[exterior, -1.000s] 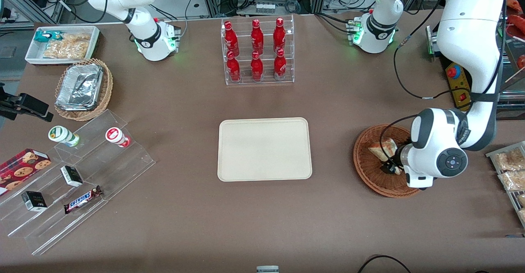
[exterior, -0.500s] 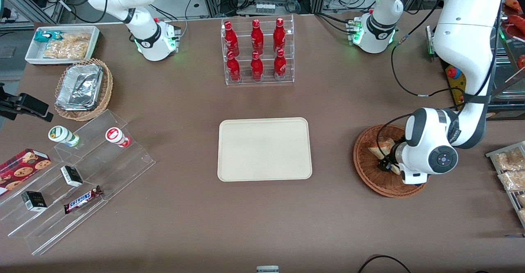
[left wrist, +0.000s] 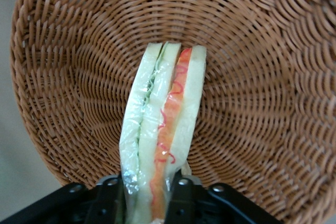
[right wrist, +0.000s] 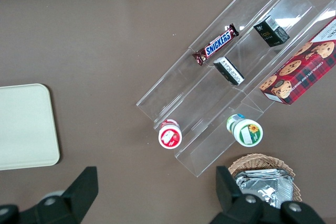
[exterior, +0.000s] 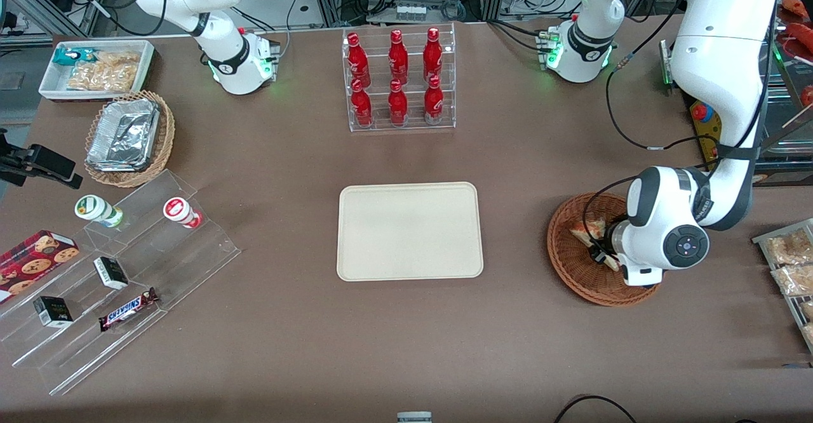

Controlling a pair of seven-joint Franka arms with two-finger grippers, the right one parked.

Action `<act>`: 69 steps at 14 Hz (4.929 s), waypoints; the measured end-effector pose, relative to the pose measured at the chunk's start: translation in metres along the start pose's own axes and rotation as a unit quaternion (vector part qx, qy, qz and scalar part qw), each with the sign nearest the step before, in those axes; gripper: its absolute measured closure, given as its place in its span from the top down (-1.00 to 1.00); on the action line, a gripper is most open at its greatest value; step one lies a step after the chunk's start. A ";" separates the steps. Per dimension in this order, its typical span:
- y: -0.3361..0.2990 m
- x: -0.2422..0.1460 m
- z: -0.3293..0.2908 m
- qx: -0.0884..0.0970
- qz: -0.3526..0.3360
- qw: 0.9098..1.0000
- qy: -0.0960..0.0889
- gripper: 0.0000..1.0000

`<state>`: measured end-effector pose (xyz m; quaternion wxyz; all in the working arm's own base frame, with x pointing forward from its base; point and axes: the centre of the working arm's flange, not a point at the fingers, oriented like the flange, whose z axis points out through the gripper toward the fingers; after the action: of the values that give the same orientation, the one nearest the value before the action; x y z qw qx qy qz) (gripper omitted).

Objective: Place sandwich from basket to tray

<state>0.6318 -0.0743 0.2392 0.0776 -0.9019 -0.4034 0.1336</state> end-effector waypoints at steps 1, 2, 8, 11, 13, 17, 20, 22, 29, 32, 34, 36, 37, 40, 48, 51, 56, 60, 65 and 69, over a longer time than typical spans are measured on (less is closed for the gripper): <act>0.002 -0.005 -0.006 -0.002 0.018 1.000 0.002 -0.56; 0.007 -0.013 -0.015 -0.003 0.041 0.999 0.004 -0.56; 0.084 -0.153 -0.092 -0.016 0.186 0.981 0.055 -0.68; 0.117 -0.241 -0.073 -0.003 0.273 0.960 0.064 -0.59; 0.139 -0.291 -0.051 -0.009 0.313 0.947 0.074 -0.58; 0.176 -0.339 -0.010 -0.044 0.350 0.932 0.080 -0.51; 0.201 -0.345 -0.003 -0.063 0.354 0.930 0.070 -0.48; 0.213 -0.349 0.005 -0.068 0.354 0.930 0.065 -0.44; 0.224 -0.350 0.012 -0.080 0.351 0.931 0.065 0.45; 0.227 -0.344 -0.010 -0.100 0.328 0.937 0.073 0.99; 0.225 -0.332 -0.038 -0.112 0.312 0.939 0.088 1.00; 0.209 -0.310 -0.071 -0.095 0.294 0.946 0.100 1.00; 0.197 -0.295 -0.091 -0.086 0.281 0.950 0.104 1.00; 0.149 -0.238 -0.156 -0.080 0.263 0.955 0.112 1.00; -0.032 -0.110 -0.269 -0.008 0.347 0.935 0.067 1.00; -0.064 -0.116 -0.297 -0.007 0.337 0.939 0.068 1.00; -0.072 -0.127 -0.309 -0.008 0.340 0.938 0.071 1.00; -0.077 -0.141 -0.309 0.009 0.343 0.937 0.056 1.00; -0.106 -0.156 -0.337 0.003 0.361 0.930 0.075 1.00; -0.129 -0.143 -0.347 0.002 0.356 0.931 0.076 1.00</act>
<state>0.5546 -0.1075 0.6270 0.0567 -0.9937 -0.0482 0.0843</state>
